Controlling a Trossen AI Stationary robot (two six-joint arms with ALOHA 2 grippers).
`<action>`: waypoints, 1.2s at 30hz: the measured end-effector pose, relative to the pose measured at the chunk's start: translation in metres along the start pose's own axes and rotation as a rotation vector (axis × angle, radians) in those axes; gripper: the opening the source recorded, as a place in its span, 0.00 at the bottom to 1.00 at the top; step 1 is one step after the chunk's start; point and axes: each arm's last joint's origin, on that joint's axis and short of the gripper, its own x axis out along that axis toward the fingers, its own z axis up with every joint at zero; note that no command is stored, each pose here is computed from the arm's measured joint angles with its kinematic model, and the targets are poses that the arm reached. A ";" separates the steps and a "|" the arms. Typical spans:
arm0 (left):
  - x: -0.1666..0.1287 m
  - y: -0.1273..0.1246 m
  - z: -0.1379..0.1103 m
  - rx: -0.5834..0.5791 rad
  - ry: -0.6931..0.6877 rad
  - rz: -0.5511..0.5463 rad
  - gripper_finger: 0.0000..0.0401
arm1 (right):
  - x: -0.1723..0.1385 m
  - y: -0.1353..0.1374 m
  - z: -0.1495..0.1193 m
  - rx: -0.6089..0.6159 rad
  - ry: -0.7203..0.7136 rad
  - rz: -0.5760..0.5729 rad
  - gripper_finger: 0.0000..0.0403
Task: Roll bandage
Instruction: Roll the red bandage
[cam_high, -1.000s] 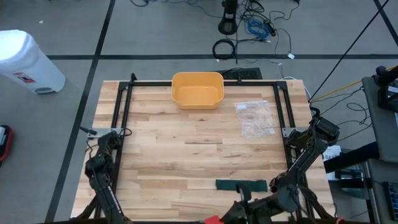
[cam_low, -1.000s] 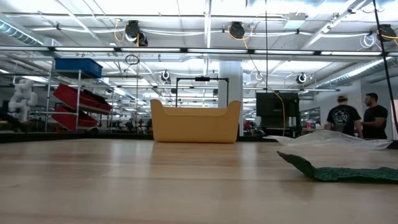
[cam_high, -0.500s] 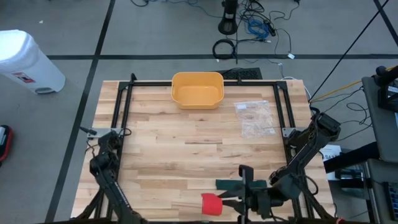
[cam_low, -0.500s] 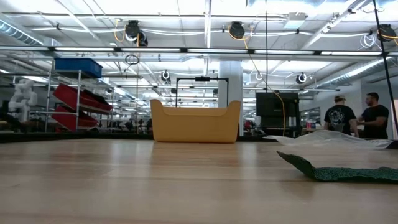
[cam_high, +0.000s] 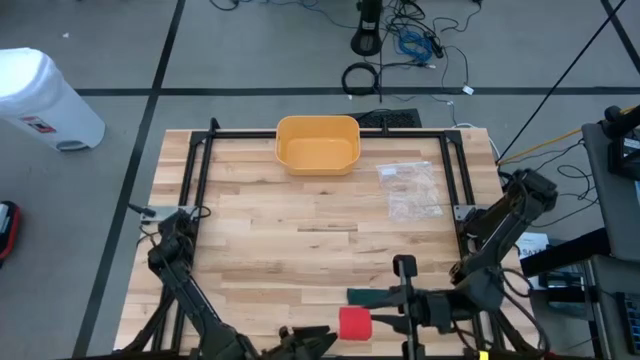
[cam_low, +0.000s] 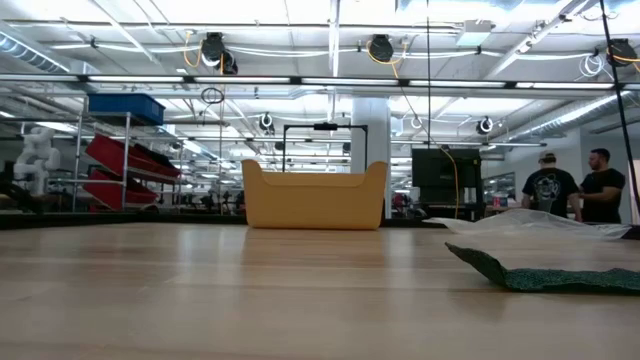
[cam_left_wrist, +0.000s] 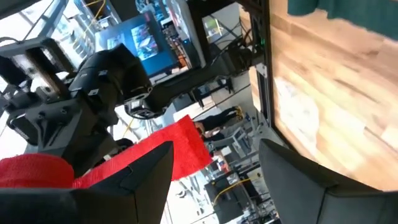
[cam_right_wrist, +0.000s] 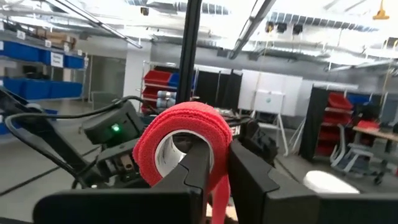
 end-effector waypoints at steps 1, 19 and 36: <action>0.002 0.001 -0.002 0.002 -0.001 -0.003 0.60 | -0.001 -0.001 0.001 0.016 0.006 0.004 0.10; 0.043 0.008 -0.025 0.103 0.009 -0.039 0.60 | -0.008 -0.012 0.012 0.126 0.051 0.019 0.10; 0.049 0.009 -0.026 0.245 -0.040 -0.043 0.60 | -0.009 -0.011 0.008 0.165 0.096 0.025 0.10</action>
